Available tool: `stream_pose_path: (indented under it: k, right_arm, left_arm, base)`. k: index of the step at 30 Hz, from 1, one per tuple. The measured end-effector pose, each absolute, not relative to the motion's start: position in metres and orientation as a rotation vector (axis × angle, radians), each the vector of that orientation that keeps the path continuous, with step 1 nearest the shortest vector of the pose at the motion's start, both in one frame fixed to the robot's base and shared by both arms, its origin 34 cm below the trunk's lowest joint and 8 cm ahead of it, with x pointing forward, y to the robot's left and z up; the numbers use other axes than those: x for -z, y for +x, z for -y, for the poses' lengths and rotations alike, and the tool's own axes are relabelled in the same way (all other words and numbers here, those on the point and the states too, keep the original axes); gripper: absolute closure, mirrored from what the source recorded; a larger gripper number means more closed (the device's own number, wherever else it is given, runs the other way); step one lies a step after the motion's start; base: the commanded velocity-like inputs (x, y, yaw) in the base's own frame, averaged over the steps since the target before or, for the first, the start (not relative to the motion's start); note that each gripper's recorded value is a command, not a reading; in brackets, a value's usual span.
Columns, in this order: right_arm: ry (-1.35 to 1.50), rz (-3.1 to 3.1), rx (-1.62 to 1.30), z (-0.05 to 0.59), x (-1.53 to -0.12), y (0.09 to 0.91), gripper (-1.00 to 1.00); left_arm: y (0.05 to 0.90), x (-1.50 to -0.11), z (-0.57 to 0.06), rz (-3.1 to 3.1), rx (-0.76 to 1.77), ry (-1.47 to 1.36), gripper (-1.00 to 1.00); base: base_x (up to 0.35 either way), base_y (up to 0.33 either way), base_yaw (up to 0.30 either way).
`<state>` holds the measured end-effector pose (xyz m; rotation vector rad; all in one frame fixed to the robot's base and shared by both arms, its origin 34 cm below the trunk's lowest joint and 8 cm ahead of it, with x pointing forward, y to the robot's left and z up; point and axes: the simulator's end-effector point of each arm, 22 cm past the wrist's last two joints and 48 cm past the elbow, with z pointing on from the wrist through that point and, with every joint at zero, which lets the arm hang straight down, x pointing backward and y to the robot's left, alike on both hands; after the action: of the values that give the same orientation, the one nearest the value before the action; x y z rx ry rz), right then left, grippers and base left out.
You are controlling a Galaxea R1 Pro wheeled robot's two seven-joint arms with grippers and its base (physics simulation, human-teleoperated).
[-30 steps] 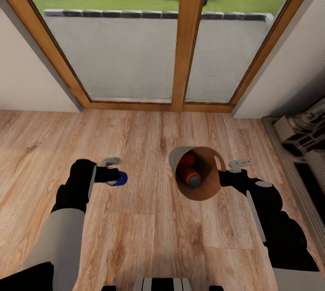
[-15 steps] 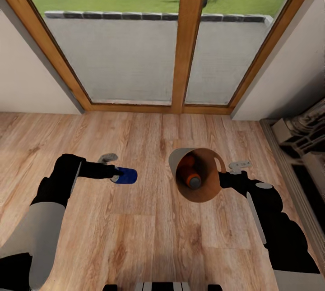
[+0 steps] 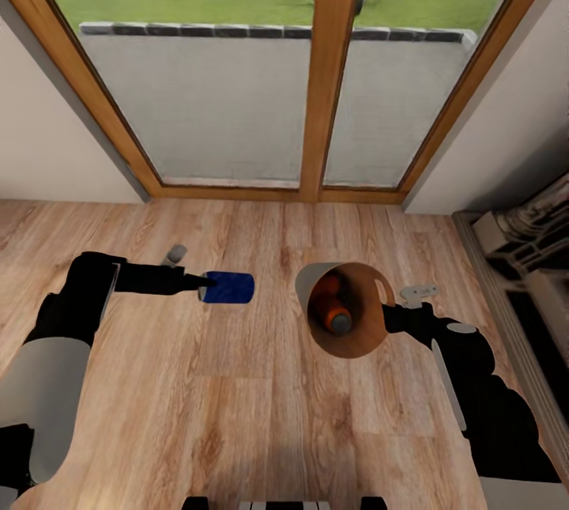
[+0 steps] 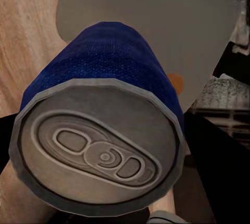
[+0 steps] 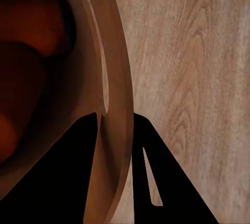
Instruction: Put the three can of soda from the living room inside the tash can in the kitchen.
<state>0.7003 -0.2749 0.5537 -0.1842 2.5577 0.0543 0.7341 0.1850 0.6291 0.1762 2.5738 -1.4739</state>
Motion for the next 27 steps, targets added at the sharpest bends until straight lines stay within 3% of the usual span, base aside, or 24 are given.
stream_pose_path:
  k: [13, 18, 27]
  right_arm:
    - [-0.219, -2.774, 0.022, 0.278, -0.503, 0.648, 1.00]
    - [-0.271, -2.790, 0.050, 0.269, -0.505, 0.645, 1.00]
    - [-0.317, -2.807, 0.017, 0.248, -0.512, 0.656, 1.00]
  left_arm:
    - [0.748, -0.672, -0.174, -2.501, 1.522, 0.196, 1.00]
    - [0.731, -0.706, -0.120, -2.415, 1.694, 0.373, 1.00]
    - [0.718, -0.740, -0.076, -2.349, 1.782, 0.497, 1.00]
  base:
    - [0.000, 0.000, 0.000]
    - [0.000, 0.000, 0.000]
    - [0.000, 0.000, 0.000]
